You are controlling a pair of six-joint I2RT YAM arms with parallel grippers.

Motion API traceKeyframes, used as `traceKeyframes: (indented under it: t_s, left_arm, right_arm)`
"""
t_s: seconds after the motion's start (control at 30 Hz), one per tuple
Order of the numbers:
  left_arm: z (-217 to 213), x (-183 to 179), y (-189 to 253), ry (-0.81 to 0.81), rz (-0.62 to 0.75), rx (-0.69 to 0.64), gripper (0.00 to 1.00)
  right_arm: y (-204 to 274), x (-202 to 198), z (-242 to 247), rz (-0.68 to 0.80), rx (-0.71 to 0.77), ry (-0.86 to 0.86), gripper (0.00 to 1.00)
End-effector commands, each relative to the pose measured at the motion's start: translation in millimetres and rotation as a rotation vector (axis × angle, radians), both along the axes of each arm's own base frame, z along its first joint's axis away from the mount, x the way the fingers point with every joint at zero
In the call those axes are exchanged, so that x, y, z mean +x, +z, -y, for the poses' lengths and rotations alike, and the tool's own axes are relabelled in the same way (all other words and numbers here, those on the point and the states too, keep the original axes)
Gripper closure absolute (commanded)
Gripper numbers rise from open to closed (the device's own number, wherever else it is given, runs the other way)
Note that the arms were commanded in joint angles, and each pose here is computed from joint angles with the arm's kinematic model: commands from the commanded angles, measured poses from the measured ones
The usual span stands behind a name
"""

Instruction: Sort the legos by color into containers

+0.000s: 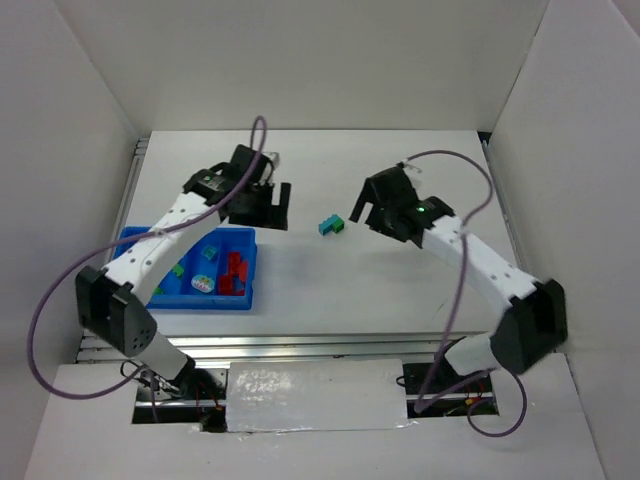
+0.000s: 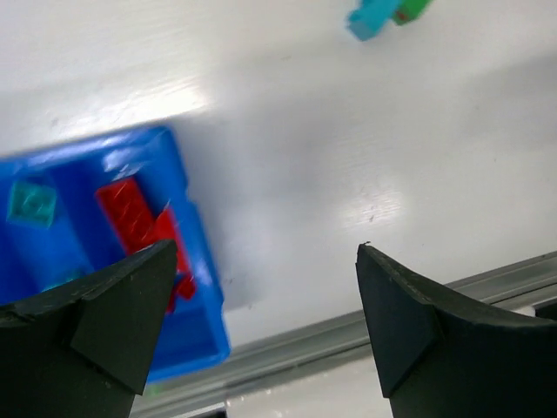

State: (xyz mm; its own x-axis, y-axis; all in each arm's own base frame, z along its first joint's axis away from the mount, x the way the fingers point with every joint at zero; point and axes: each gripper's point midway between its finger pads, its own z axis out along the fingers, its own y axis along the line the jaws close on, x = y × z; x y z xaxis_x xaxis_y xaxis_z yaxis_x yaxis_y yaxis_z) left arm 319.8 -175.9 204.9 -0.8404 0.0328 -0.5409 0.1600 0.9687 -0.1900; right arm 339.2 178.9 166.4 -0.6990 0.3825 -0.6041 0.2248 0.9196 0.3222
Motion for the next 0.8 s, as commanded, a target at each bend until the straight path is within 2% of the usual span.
traceKeyframes:
  t_s: [0.0, 0.17, 0.23, 0.47, 0.77]
  left_arm:
    - [46, 33, 0, -0.146, 0.11, 0.055, 0.05]
    - [81, 66, -42, -0.209, 0.093, 0.061, 0.22]
    - [90, 78, -63, -0.23, 0.071, 0.087, 0.24]
    - [115, 103, -106, -0.33, 0.054, 0.117, 0.24]
    - [131, 128, -128, -0.361, 0.078, 0.139, 0.23]
  right_arm:
    - [59, -22, 35, 0.131, 0.105, -0.117, 0.0]
    - [84, -57, 55, 0.197, 0.17, -0.095, 0.0]
    - [89, -70, 58, 0.219, 0.197, -0.08, 0.0]
    - [80, -94, 61, 0.215, 0.221, -0.033, 0.0]
    - [77, -103, 57, 0.193, 0.215, 0.025, 0.0]
